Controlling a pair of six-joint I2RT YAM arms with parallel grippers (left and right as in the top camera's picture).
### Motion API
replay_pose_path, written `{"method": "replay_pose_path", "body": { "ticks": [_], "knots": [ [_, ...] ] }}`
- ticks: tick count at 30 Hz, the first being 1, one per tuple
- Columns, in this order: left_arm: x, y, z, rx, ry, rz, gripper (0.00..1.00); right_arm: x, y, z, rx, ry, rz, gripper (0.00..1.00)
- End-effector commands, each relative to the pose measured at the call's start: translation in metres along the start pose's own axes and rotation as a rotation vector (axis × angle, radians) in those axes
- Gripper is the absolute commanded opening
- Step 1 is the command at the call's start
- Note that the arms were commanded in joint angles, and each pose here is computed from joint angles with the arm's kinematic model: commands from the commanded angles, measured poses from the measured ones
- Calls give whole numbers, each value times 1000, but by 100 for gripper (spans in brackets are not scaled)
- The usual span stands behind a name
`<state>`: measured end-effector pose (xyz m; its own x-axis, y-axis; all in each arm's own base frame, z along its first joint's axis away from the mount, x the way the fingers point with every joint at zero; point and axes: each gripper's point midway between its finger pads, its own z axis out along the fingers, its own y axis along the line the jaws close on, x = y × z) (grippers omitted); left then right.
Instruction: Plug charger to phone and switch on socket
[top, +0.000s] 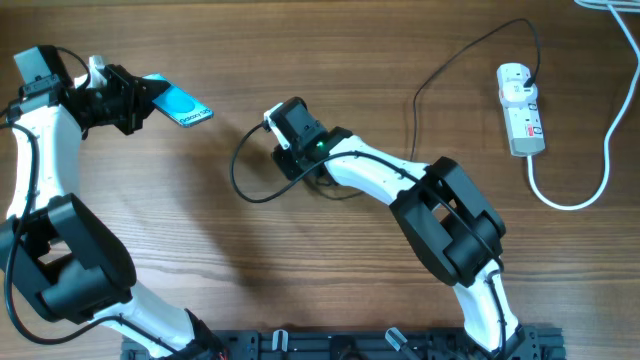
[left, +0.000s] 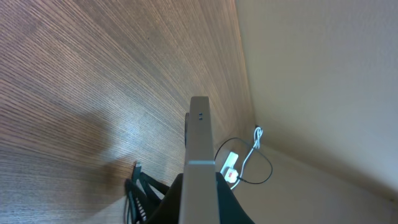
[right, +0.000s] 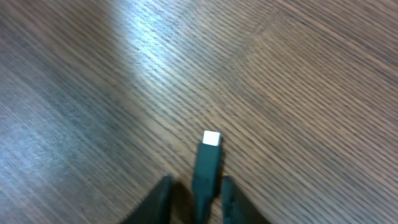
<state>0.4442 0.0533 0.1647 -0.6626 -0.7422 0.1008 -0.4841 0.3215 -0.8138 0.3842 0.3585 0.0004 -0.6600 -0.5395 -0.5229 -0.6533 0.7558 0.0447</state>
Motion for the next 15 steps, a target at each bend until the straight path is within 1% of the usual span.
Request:
{"method": "replay_pose_path", "body": {
  "ticks": [1,2,5,8,9,10,12,13,15],
  "knots": [
    [2,-12,-8,24,-10,37,4,25,5,22,-23,61,-4,28],
    [2,-12,-8,24,-10,37,4,22,5,22,-24,50,-12,17],
    [2,-12,-8,25,-10,38,4,22,11,18,-61,56,-7,6],
    [2,-12,-8,25,-10,38,4,13,3,0,-56,44,18,6],
    [2,-12,-8,26,-9,38,4,8,1,-9,-60,39,23,4],
    [3,-13,-8,31,-5,45,4,2,2,-22,-92,26,33,4],
    [3,-14,-8,35,-5,51,4,-17,13,-63,-238,-16,60,4],
    [6,-23,-9,84,16,114,4,-23,13,-86,-294,-29,87,4],
    [18,-49,-13,233,81,252,4,-29,14,-132,-408,-39,147,4]
  ]
}}
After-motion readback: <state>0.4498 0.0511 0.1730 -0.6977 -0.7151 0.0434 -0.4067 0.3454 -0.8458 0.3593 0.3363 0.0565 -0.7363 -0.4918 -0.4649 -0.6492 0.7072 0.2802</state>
